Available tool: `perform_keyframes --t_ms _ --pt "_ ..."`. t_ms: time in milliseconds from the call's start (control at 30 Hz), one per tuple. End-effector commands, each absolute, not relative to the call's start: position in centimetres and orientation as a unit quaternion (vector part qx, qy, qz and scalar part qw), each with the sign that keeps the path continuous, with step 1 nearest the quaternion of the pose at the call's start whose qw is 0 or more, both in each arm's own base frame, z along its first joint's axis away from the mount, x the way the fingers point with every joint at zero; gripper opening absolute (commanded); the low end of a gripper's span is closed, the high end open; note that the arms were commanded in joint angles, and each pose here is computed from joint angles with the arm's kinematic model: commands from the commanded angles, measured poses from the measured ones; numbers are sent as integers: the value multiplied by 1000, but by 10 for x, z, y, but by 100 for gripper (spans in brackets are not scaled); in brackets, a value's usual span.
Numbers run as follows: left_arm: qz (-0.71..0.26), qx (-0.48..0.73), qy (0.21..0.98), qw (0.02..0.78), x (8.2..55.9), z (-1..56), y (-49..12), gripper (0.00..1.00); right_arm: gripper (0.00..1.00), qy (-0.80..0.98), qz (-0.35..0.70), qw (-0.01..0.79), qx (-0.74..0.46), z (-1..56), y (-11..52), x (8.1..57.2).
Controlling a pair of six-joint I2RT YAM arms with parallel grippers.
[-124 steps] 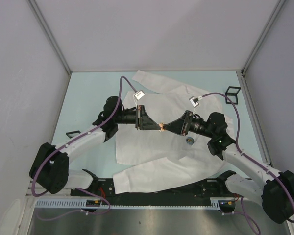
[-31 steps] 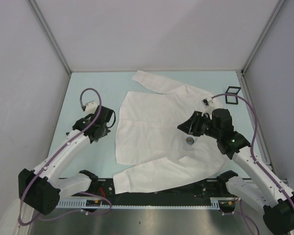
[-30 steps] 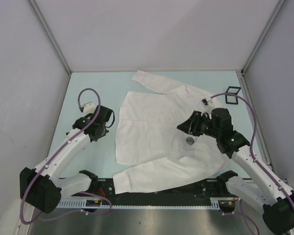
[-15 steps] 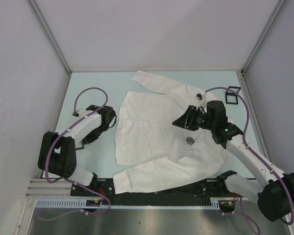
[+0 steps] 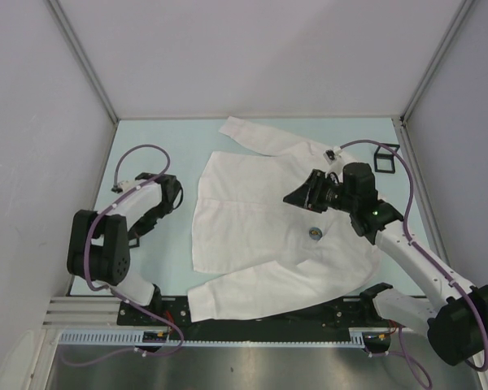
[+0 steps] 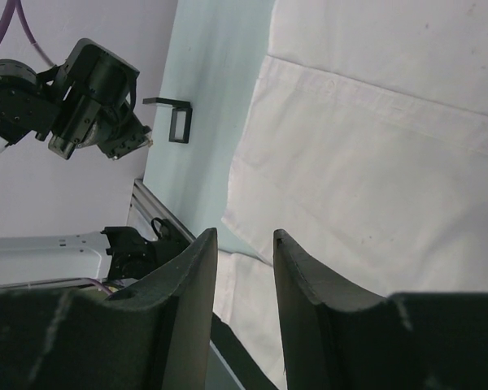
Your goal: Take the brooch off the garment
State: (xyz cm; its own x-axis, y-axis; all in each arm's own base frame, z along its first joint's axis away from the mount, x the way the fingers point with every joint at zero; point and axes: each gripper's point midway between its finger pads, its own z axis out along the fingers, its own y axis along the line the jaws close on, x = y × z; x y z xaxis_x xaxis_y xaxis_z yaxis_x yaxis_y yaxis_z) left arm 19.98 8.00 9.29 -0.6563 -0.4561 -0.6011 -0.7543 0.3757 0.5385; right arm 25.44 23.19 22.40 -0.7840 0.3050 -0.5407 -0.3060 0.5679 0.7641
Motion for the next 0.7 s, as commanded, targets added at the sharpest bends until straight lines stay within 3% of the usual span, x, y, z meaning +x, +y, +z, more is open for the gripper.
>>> perform_keyframes --t_ms 0,667 --pt "415 -365 812 190 215 92 86 0 38 802 480 356 -8 252 238 260" --pt "436 -380 804 139 236 71 105 2 38 797 469 379 -31 260 226 251"
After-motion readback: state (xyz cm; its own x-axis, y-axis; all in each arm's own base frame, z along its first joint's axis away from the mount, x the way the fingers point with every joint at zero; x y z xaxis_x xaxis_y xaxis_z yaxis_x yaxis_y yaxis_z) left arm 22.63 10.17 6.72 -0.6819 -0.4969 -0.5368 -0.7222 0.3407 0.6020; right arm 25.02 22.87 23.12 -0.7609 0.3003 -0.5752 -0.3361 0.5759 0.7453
